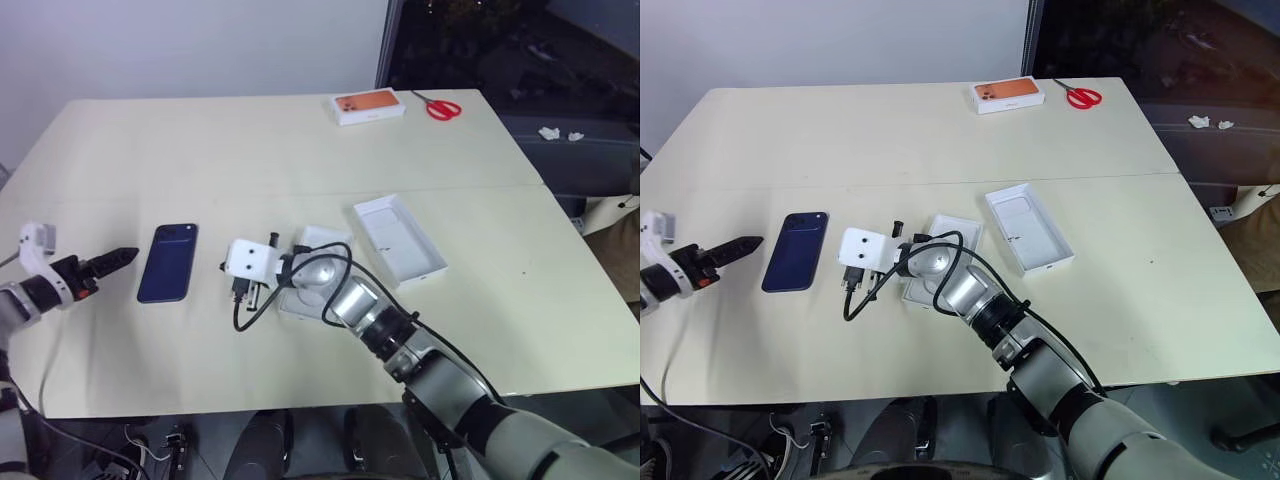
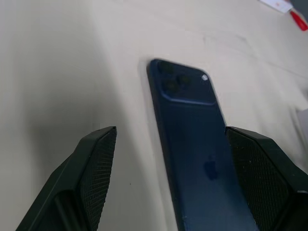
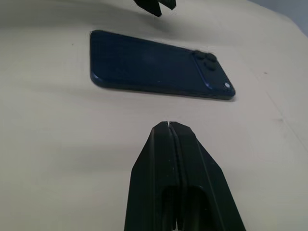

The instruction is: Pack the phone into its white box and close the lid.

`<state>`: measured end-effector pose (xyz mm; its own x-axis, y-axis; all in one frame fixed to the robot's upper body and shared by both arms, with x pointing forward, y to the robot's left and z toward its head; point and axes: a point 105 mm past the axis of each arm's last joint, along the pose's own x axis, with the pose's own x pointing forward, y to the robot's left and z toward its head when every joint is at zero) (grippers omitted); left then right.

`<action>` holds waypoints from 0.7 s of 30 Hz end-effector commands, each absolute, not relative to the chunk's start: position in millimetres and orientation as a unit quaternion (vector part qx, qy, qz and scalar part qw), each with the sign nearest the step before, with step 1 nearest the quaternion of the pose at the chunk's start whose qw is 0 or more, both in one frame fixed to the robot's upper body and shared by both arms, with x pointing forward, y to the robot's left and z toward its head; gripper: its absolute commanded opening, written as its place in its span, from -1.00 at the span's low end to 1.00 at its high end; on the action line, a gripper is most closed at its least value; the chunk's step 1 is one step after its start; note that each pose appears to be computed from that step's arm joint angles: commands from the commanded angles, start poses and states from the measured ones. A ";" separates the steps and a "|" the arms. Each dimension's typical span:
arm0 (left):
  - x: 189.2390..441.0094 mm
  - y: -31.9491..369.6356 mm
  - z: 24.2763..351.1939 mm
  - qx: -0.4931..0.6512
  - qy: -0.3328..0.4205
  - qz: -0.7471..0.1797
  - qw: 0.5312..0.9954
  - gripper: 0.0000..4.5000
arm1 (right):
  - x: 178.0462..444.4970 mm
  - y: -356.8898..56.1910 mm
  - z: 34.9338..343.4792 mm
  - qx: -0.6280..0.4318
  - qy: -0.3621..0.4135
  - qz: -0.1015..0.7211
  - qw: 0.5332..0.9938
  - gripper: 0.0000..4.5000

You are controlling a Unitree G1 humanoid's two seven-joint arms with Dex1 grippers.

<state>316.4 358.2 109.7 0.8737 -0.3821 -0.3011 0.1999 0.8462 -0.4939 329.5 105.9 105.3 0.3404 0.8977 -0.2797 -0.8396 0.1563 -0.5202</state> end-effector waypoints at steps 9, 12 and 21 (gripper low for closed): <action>303.4 306.6 83.1 -0.320 0.302 -0.260 0.859 0.69 | 333.1 126.0 108.4 -0.344 -0.082 0.538 0.765 -0.99; 299.3 301.3 73.5 -0.327 0.321 -0.264 0.849 0.69 | 336.0 126.7 109.3 -0.350 -0.084 0.534 0.765 -0.99; 317.2 291.2 80.3 -0.318 0.288 -0.265 0.863 0.69 | 337.8 129.7 104.4 -0.378 -0.083 0.546 0.743 -0.99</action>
<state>319.7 298.2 97.6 0.7157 -0.6407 -0.2779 0.3226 0.6562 -0.6821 343.6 118.5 91.8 0.4223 0.8467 -0.3235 -0.7622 0.1385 -0.6324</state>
